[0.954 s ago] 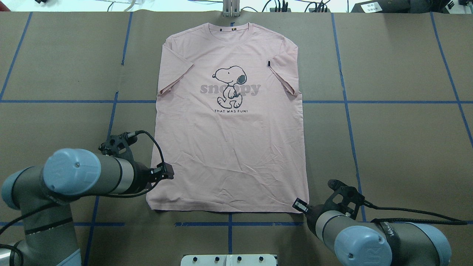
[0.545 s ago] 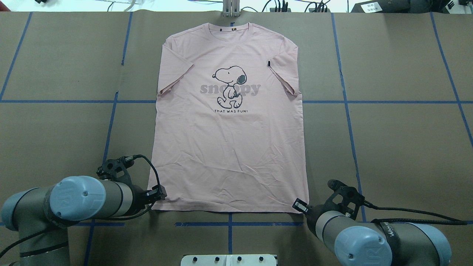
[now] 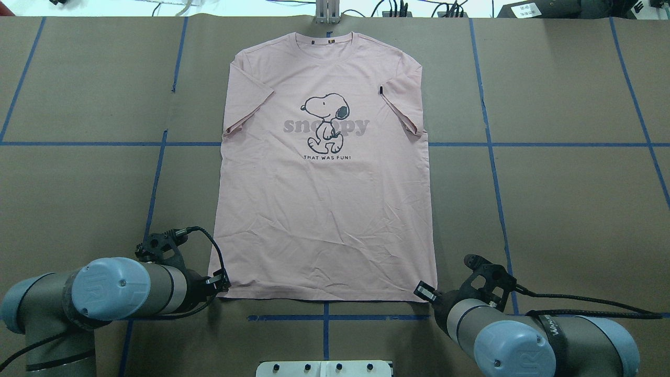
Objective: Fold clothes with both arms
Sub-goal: 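Grasp both hem corners nearest the robot with left and right grippers, then lift the hem with both grippers and fold it toward the collar, then release the hem at the collar and draw both grippers back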
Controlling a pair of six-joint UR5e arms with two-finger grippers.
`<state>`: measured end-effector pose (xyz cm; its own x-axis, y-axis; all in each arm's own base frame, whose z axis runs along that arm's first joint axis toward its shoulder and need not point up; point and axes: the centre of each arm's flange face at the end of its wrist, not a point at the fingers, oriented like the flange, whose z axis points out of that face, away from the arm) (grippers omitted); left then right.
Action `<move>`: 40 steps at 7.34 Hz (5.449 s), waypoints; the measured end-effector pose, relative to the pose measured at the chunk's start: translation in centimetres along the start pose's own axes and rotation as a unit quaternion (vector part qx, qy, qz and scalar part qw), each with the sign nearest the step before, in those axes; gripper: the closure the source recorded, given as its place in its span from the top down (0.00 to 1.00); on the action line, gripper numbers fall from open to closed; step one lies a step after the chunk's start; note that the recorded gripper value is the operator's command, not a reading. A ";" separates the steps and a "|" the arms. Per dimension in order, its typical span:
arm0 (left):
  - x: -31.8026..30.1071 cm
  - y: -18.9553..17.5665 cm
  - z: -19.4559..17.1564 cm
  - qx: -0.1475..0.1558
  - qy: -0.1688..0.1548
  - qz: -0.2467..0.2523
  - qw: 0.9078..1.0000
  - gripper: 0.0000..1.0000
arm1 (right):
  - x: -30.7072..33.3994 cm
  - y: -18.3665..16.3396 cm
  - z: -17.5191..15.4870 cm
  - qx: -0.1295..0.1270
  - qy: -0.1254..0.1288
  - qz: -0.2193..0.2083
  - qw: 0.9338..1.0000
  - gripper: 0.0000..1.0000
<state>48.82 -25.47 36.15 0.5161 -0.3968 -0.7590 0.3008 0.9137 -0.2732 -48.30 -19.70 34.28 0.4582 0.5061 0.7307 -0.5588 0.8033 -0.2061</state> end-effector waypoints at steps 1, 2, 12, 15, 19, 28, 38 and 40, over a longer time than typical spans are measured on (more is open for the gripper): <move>0.3 0.2 -0.3 -0.002 0.004 0.000 1.000 0.00 | 0.0 0.0 0.0 0.000 0.000 0.000 1.000 0.00; 0.4 0.5 -0.7 -0.005 0.005 0.000 1.000 0.00 | 0.0 0.0 -0.1 0.000 -0.001 0.000 1.000 0.00; 8.2 -3.7 -11.6 0.049 0.030 0.008 0.998 0.00 | -5.6 -13.9 -7.9 0.016 -0.065 -0.006 0.998 0.00; 14.2 -16.8 -8.3 0.135 0.019 0.011 0.991 0.00 | -15.4 -23.7 -1.2 0.066 -0.035 -0.021 0.997 0.00; 15.9 -27.7 -11.4 0.206 0.033 0.024 0.978 0.00 | -21.9 -35.3 1.4 0.093 0.004 -0.036 0.995 0.00; 18.0 -37.9 -0.8 0.254 0.019 0.048 0.966 0.29 | -25.9 -38.9 12.8 0.089 0.078 -0.042 0.992 0.31; 12.7 -35.9 -2.7 0.258 0.085 0.069 0.960 0.47 | -14.3 -25.9 9.0 -0.018 -0.001 -0.023 1.000 0.83; 12.7 -35.8 -2.6 0.257 0.086 0.069 0.960 0.47 | -13.3 -24.6 9.5 -0.017 0.005 -0.021 1.000 0.74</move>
<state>42.52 -63.01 34.70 0.4522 -0.2152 -0.8656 0.6187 0.7747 0.1306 -47.21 -49.19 35.87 0.4882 0.4744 0.7326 -0.5156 0.8340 -0.1965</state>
